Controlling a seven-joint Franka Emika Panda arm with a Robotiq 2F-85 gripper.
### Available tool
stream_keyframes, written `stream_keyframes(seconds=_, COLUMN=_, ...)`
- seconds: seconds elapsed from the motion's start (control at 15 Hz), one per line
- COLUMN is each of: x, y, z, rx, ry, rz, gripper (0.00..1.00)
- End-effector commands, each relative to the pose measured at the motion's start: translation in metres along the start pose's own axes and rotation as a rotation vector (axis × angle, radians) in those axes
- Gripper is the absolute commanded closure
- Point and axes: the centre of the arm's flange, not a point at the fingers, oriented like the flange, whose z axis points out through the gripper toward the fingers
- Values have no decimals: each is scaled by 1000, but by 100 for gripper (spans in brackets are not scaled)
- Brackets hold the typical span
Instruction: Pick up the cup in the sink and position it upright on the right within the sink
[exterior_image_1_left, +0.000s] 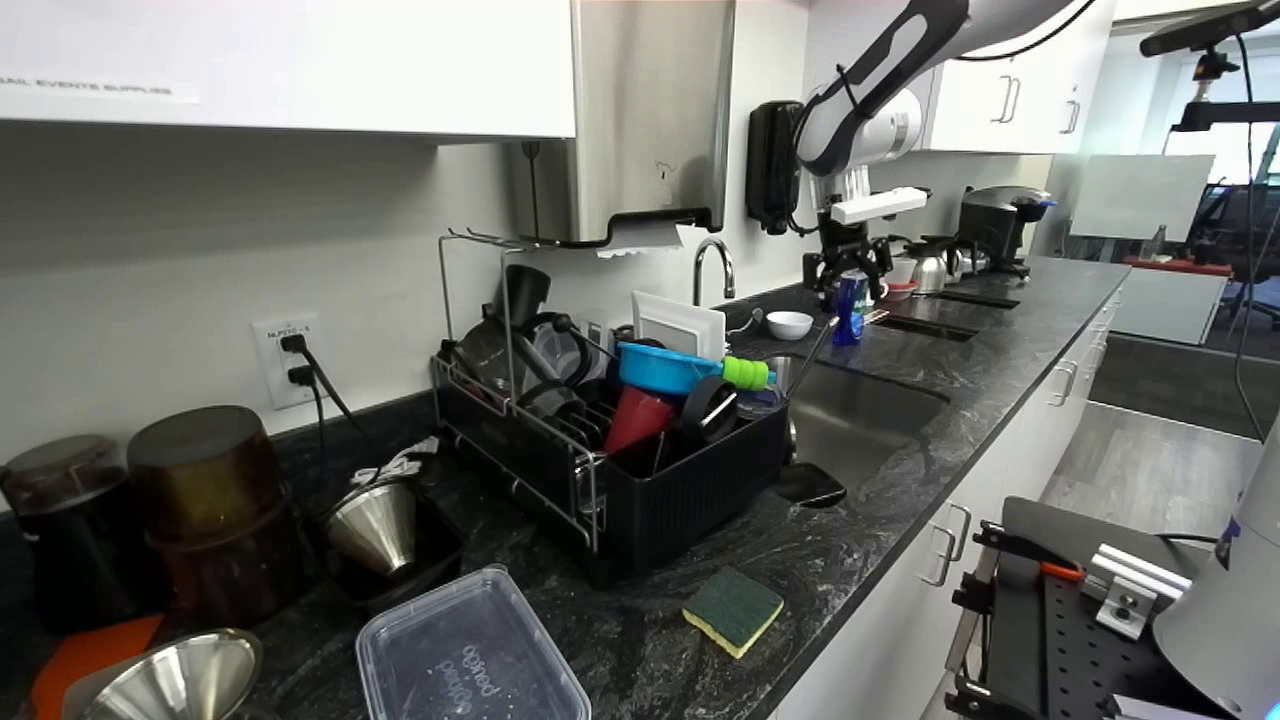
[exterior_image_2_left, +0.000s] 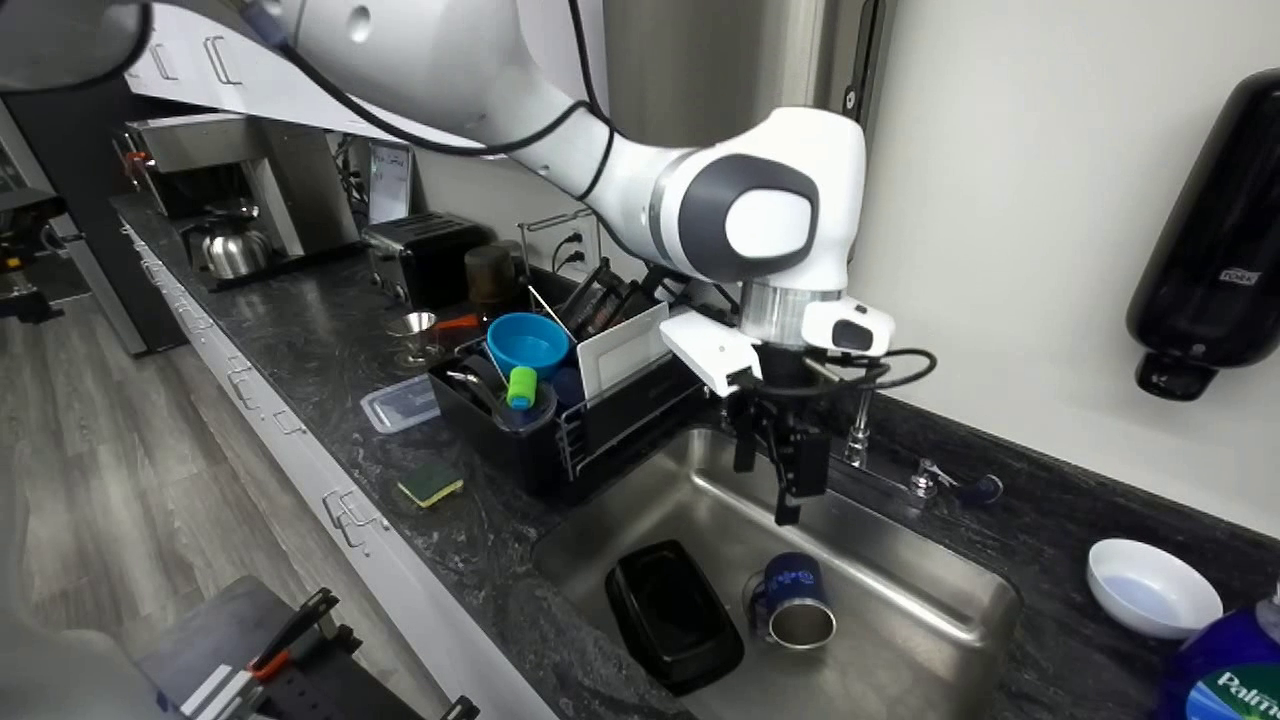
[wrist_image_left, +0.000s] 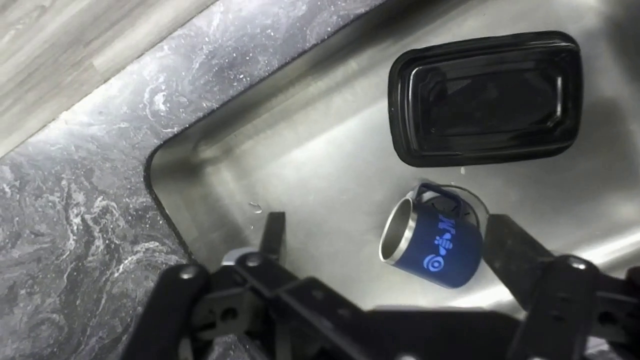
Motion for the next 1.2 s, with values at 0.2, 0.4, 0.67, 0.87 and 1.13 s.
stream_keyframes(seconds=0.2, x=41, y=15, z=59, rx=109, ry=-13, rz=119, gripper=0)
stream_keyframes(seconds=0.4, x=55, y=21, z=74, rx=152, ry=-28, rz=188, gripper=0)
stream_keyframes(seconds=0.67, x=67, y=31, z=86, rx=161, ry=-24, rz=228, gripper=0)
stream_keyframes(seconds=0.87, x=69, y=34, z=87, rx=118, ry=-45, rz=192, gripper=0)
stream_keyframes(seconds=1.13, x=65, y=33, z=86, rx=115, ry=-33, rz=185, gripper=0)
